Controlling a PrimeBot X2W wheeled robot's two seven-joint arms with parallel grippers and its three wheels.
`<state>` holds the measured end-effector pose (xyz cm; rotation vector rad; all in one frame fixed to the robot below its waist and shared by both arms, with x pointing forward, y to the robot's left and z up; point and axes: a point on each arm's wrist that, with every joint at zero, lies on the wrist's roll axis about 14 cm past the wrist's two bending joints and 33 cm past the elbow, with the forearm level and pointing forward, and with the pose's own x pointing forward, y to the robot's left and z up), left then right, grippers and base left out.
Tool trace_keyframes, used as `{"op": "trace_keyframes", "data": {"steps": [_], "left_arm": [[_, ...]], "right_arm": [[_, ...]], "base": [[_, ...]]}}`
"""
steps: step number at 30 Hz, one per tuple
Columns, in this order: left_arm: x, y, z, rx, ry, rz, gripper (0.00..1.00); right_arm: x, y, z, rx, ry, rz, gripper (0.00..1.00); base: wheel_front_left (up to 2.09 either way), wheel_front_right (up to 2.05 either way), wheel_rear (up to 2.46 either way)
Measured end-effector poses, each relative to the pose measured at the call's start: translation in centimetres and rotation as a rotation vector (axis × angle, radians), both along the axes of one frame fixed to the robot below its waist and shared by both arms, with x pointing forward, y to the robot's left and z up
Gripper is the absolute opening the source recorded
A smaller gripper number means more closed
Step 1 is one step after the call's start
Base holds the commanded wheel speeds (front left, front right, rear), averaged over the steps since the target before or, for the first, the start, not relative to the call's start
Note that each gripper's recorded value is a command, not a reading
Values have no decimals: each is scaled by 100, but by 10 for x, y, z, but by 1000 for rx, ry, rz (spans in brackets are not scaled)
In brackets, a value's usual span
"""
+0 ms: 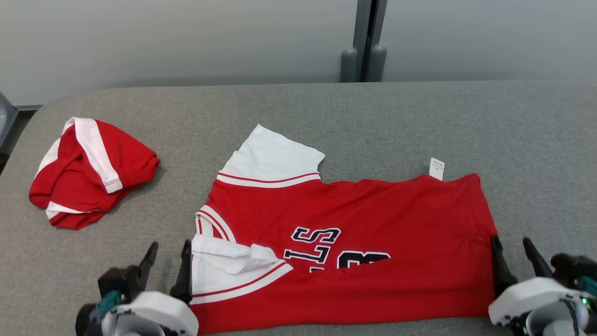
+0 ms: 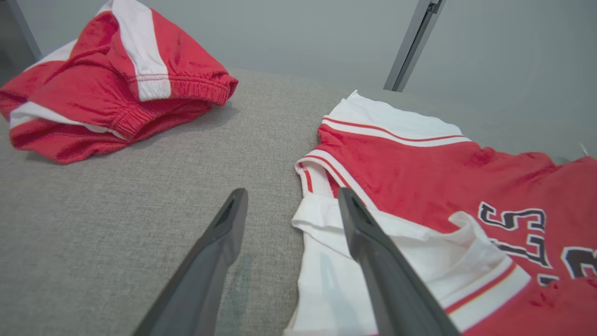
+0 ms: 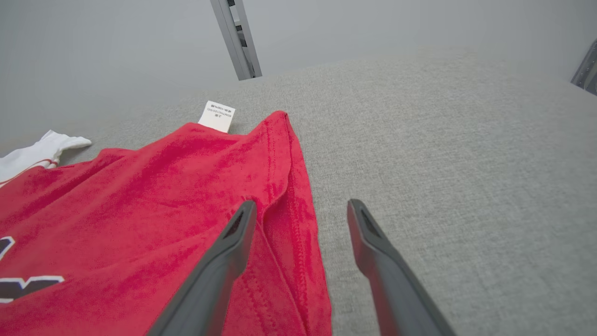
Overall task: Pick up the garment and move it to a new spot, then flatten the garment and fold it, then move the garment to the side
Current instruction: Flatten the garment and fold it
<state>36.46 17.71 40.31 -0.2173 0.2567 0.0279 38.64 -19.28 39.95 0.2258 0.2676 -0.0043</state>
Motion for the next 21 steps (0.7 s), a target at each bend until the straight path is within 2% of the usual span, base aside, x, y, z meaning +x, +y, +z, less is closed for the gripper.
{"op": "trace_keyframes", "data": {"steps": [8, 10, 14, 18, 21], "left_arm": [[80, -22, 26, 84, -49, -168, 100], [88, -25, 27, 87, -42, -185, 100], [111, -40, 21, 103, 2, -252, 100], [127, -54, 11, 114, 45, -300, 100], [134, -59, 0, 114, 75, -323, 100]], "right_arm": [[69, 11, 21, -64, -25, 84, 100], [75, 10, 21, -73, -17, 91, 100], [95, 8, 10, -83, 51, 96, 92], [110, 9, -3, -99, 117, 116, 92], [116, 10, -17, -108, 170, 131, 87]], "base": [[0, 0, 0], [0, 0, 0], [0, 0, 0], [0, 0, 0], [0, 0, 0]]}}
